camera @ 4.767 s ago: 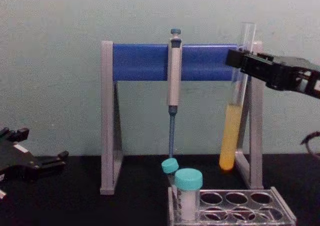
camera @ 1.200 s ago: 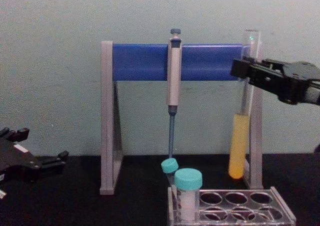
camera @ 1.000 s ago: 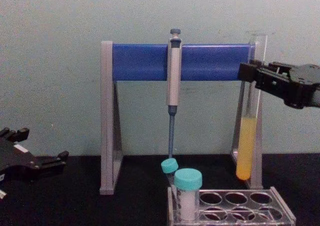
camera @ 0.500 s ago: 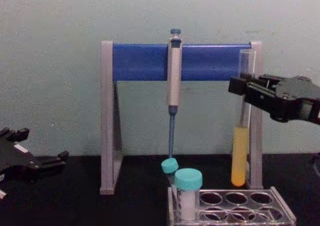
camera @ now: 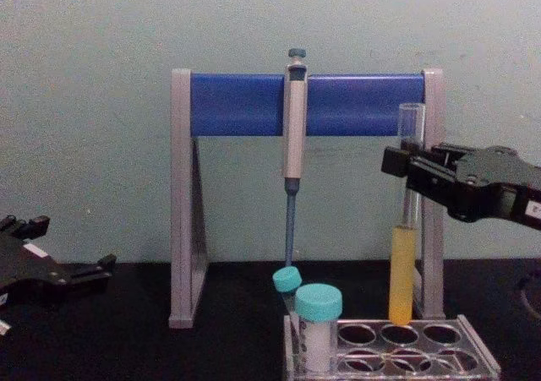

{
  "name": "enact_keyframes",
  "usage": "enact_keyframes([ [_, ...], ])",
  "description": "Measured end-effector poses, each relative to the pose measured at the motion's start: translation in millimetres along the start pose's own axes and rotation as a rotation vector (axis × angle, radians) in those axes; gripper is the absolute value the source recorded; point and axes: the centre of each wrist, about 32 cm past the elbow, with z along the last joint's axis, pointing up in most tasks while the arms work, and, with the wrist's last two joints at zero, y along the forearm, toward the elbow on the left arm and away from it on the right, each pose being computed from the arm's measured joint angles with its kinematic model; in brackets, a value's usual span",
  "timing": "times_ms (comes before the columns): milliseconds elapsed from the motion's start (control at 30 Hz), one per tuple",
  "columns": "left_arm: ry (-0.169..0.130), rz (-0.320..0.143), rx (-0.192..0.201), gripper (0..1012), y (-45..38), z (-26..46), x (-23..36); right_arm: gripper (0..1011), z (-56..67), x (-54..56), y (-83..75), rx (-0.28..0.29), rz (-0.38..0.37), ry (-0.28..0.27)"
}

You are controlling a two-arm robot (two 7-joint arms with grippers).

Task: Pick up the test tube from the test tube rack, shake it, then place it back into the test tube rack.

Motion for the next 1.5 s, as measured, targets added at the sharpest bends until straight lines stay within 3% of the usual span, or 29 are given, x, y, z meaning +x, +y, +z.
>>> enact_keyframes([
  [1500, 0.000, 0.000, 0.000, 1001, 0.0, 0.0, 0.0, 232, -23.7, 5.7, 4.8, -0.078, 0.016, 0.076],
])
